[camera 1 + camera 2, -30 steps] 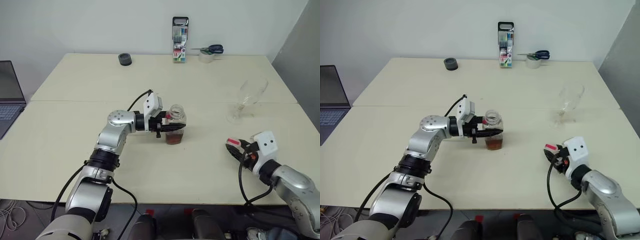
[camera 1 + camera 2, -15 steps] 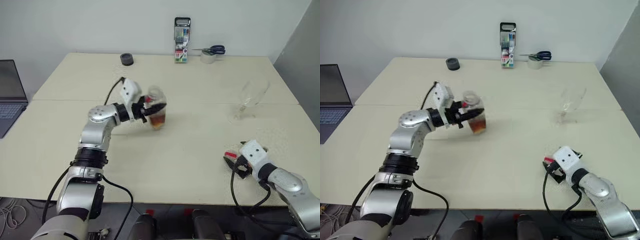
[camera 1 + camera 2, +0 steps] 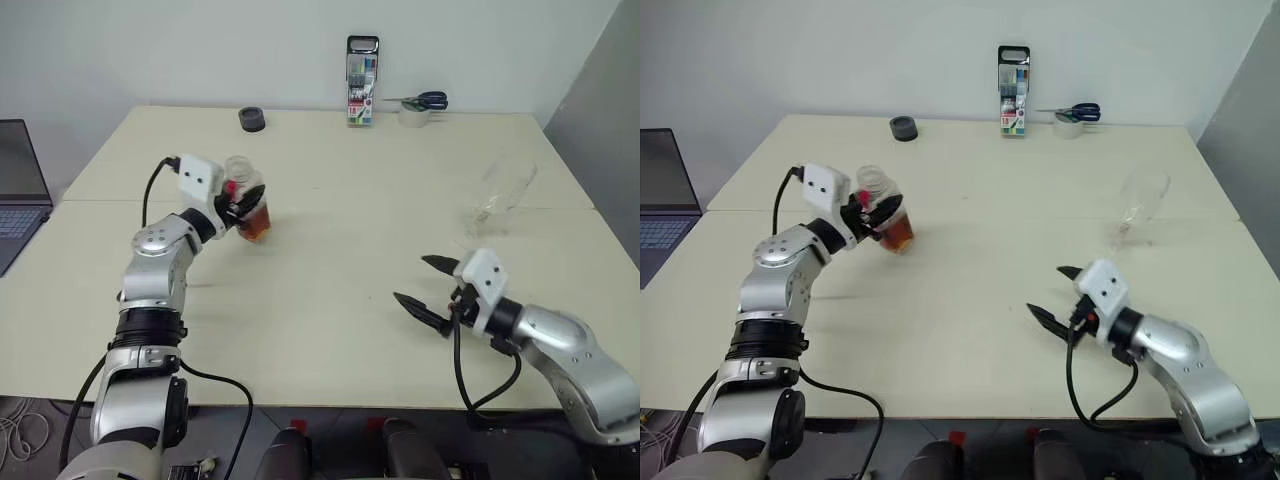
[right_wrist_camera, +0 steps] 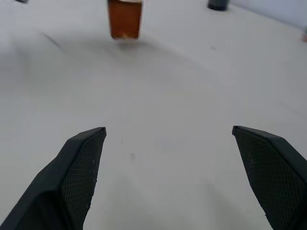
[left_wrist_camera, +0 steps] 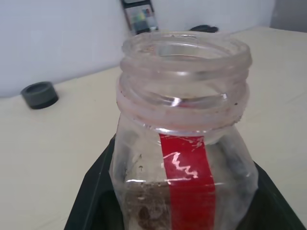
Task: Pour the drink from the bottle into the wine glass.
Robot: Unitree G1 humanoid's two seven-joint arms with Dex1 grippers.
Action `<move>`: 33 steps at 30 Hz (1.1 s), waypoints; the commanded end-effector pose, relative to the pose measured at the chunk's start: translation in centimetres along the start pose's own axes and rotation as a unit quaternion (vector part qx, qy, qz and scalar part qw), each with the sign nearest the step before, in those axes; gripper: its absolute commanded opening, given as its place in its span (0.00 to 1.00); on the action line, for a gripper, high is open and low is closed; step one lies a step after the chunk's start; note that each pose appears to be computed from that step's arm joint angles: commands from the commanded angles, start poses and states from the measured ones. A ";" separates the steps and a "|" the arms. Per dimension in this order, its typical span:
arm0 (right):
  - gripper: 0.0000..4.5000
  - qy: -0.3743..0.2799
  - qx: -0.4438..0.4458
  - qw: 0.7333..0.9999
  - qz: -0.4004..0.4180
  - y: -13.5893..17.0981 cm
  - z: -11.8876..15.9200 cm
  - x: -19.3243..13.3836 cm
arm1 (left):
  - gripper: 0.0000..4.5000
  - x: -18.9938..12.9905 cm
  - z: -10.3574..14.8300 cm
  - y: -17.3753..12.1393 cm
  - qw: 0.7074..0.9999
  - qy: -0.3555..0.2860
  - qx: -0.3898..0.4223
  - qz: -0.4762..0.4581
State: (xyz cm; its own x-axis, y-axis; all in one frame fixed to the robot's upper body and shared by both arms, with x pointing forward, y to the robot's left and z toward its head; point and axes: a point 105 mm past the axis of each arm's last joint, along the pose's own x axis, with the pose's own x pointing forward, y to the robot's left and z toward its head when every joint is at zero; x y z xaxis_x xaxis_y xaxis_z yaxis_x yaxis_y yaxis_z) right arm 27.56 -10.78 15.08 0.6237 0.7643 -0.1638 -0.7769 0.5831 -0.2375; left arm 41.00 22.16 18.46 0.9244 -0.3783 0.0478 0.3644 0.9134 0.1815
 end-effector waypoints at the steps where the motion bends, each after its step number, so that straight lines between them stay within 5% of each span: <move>1: 1.00 -0.020 -0.009 0.999 0.038 0.5 1.8 1.9 | 0.39 -0.8 1.9 2.6 0.997 -0.038 -0.010 0.067; 12: 1.00 -0.062 -0.043 0.995 0.068 0.0 4.8 5.4 | 0.39 -0.8 -1.0 2.8 0.992 -0.017 -0.062 0.112; 21: 1.00 -0.059 -0.042 0.995 0.062 0.2 4.8 5.7 | 1.00 -0.9 -2.6 1.9 0.996 0.010 -0.028 0.085; 33: 1.00 -0.043 -0.043 0.997 0.054 0.2 3.8 5.5 | 1.00 -1.5 -4.4 1.6 0.996 0.022 0.005 0.088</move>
State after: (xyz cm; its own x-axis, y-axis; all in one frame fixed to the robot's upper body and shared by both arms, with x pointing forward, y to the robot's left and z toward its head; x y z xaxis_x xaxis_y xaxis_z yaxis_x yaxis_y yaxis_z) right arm 30.94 -5.56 16.92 0.5291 0.8369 -0.1406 -0.8338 0.4818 -0.2698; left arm 40.87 24.55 13.88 0.9767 -0.2142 0.0117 0.2100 0.9660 0.1509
